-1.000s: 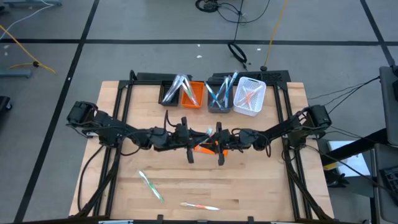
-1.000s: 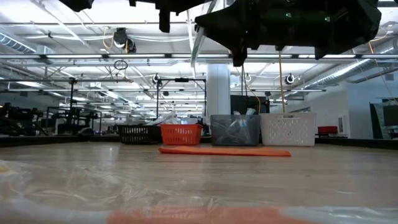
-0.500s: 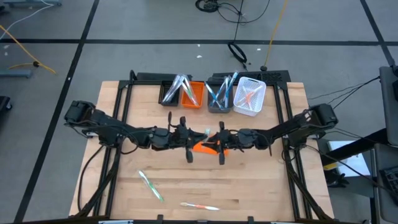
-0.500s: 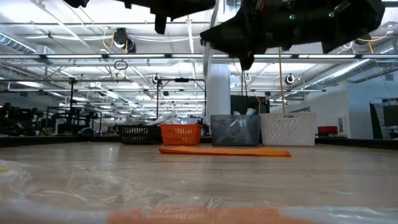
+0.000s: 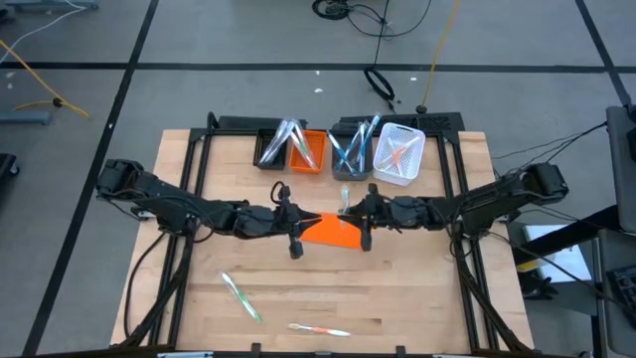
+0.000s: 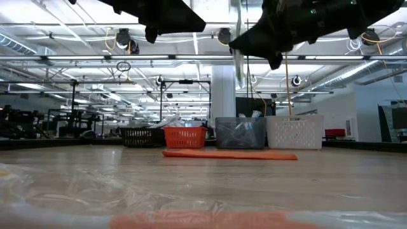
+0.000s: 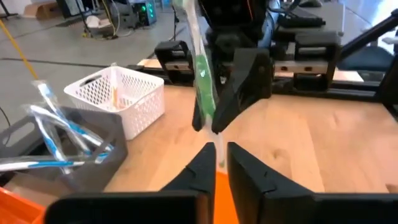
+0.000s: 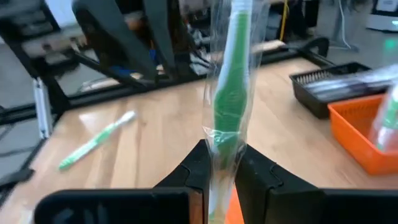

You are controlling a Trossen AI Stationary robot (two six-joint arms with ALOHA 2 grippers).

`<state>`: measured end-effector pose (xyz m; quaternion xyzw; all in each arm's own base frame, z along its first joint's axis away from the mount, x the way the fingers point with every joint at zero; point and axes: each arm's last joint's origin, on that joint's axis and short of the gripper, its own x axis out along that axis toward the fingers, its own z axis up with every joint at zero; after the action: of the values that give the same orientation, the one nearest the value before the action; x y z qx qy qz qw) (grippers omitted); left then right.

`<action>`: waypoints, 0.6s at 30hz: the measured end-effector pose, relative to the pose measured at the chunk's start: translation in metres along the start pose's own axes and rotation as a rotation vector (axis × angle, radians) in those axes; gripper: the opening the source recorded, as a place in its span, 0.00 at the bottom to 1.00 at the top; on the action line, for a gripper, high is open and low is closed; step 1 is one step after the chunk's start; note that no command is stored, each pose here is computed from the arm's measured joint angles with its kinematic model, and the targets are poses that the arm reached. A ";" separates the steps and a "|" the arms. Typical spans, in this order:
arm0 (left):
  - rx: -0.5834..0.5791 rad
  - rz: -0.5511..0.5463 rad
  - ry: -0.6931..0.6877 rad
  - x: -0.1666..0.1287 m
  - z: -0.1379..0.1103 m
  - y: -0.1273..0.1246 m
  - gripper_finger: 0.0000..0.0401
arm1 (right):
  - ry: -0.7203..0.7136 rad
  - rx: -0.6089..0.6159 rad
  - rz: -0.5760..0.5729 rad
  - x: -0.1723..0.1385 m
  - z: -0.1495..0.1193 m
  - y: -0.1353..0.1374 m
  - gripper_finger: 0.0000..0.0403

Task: Pick & Place Toothbrushes
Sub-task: Put the green toothbrush into the orange bin

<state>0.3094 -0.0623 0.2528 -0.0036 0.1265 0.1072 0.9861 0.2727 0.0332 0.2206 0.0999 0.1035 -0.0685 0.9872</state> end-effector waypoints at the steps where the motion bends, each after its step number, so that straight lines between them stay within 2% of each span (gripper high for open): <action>1: -0.009 0.000 0.003 0.001 -0.001 0.000 0.12 | -0.004 0.005 0.005 0.001 0.001 -0.002 0.09; 5: -0.011 0.007 0.026 0.004 -0.006 0.000 0.24 | 0.037 0.032 0.035 0.003 -0.002 -0.007 0.09; 12: -0.068 0.024 0.029 0.005 -0.005 0.004 0.46 | 0.076 0.061 0.002 0.011 -0.010 -0.014 0.09; 18: -0.085 0.046 0.041 0.007 -0.006 0.010 0.59 | 0.075 0.084 -0.002 0.012 -0.009 -0.017 0.09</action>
<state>0.3128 -0.0514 0.2453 -0.0445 0.1419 0.1348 0.9796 0.2796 0.0168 0.2060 0.1436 0.1374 -0.0701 0.9775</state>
